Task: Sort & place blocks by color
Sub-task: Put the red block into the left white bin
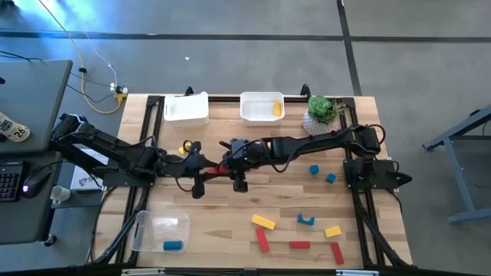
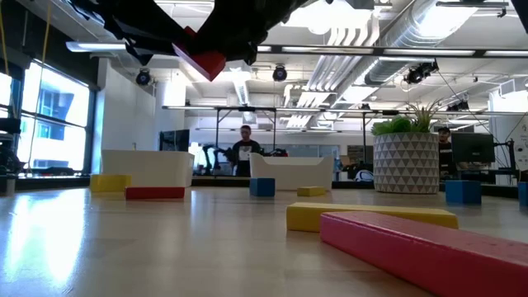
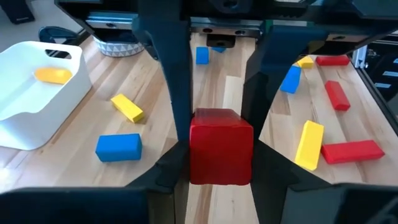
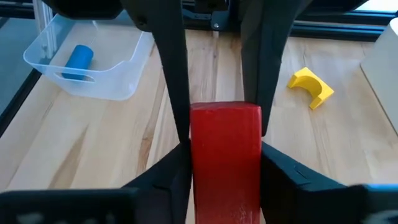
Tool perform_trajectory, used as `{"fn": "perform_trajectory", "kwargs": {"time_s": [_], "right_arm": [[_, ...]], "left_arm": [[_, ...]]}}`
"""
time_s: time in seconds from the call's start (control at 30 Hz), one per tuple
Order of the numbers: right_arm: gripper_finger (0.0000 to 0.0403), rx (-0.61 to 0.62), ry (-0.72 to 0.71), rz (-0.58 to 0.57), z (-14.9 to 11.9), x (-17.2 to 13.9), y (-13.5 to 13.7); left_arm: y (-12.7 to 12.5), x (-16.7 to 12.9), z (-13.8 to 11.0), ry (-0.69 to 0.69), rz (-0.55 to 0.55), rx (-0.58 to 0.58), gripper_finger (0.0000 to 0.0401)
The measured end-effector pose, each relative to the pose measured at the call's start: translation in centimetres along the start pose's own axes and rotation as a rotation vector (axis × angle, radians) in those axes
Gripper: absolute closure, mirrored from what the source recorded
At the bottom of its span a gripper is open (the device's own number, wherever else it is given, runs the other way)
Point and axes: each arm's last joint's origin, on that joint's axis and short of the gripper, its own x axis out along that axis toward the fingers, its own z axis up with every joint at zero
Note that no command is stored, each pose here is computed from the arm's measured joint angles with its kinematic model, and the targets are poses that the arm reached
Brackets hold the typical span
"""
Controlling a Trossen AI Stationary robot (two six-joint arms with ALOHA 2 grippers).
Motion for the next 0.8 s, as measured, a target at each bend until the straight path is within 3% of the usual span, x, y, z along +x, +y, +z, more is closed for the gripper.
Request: {"fn": "perform_trajectory", "kwargs": {"time_s": [0.17,0.3,0.5,0.8], "right_arm": [[0.0177,-0.001,0.004,-0.045,0.0,0.0,0.0],[0.0138,0.010,0.049,-0.096,-0.5,0.0,-0.1],[0.0125,0.054,0.160,-0.232,-1.6,-0.2,-0.5],[0.0124,0.078,0.283,-0.258,-2.8,-0.5,-0.8]], "left_arm": [[0.1,0.0,-0.2,0.015,0.028,0.016,0.0298],[0.6,0.0,-0.6,0.049,0.116,0.050,0.0298],[2.4,0.5,-0.7,0.073,0.253,0.038,0.0298],[7.4,1.0,0.7,0.136,0.400,-0.066,0.0298]]}}
